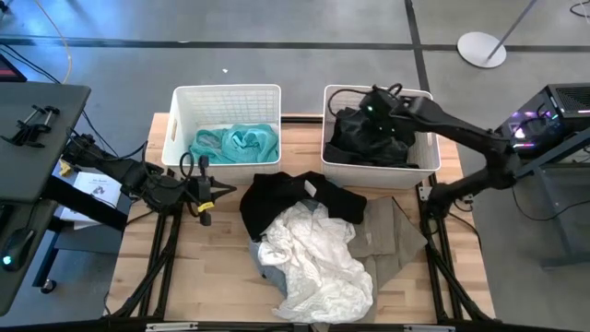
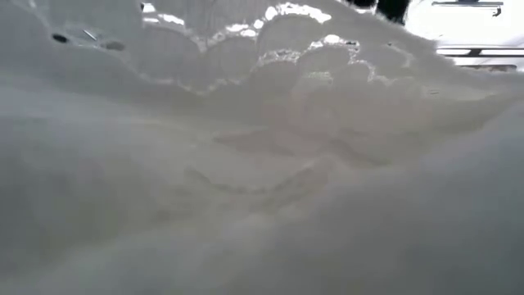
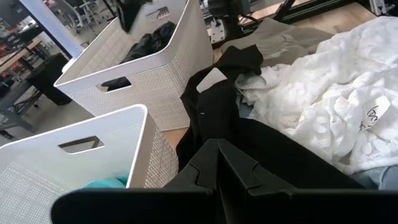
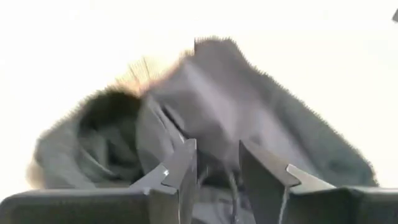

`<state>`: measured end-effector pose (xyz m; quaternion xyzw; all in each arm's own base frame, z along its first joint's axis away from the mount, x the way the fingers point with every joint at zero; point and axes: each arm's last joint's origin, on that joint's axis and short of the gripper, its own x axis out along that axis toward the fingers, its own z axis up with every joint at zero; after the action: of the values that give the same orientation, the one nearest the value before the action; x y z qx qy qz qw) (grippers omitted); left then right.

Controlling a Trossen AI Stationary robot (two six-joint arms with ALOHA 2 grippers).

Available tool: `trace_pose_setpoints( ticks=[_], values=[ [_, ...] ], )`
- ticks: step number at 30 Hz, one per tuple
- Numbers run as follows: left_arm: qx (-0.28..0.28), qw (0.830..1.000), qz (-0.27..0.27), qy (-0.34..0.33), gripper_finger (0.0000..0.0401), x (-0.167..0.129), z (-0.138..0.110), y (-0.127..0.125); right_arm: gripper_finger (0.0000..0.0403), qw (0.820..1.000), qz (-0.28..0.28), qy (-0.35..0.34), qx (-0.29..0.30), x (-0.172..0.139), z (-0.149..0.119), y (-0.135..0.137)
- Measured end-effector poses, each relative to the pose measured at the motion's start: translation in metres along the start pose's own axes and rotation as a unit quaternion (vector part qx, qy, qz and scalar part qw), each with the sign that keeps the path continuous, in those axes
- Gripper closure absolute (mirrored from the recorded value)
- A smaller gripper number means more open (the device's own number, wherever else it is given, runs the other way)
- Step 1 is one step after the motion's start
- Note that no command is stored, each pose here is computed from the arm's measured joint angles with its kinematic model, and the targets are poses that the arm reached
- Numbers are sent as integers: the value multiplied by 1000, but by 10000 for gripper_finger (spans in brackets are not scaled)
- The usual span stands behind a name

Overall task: Sort clothes
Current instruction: Put the black pants into the right white laundry bin

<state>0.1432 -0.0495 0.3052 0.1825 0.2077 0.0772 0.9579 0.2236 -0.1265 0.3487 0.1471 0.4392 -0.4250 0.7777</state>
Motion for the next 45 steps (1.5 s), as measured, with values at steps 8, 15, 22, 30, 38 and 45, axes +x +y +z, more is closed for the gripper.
trace_pose_setpoints(
  ticks=[8, 15, 22, 30, 38, 45],
  values=[
    [-3, 1000, 0, 1, 401, 0, 0, 0, 303, 991, -2, -101, -90, -46, -33, 51],
    [-5, 1000, -1, 6, 401, 0, -1, 0, 304, 973, 68, -142, -166, -51, -95, 112],
    [-2, 1000, -1, 5, 401, 0, -1, 0, 304, 942, 249, -120, -193, -51, -147, 151],
    [-2, 1000, -1, 4, 401, 0, -1, 0, 296, 935, 320, -87, -127, -33, -178, 163],
    [6, 1000, -1, 4, 401, 0, -1, 0, 216, 960, 239, -72, -129, -22, -178, 152],
    [4, 1000, 0, 3, 401, 0, -1, 0, 156, 972, 149, -45, -174, 8, -185, 158]
  ],
)
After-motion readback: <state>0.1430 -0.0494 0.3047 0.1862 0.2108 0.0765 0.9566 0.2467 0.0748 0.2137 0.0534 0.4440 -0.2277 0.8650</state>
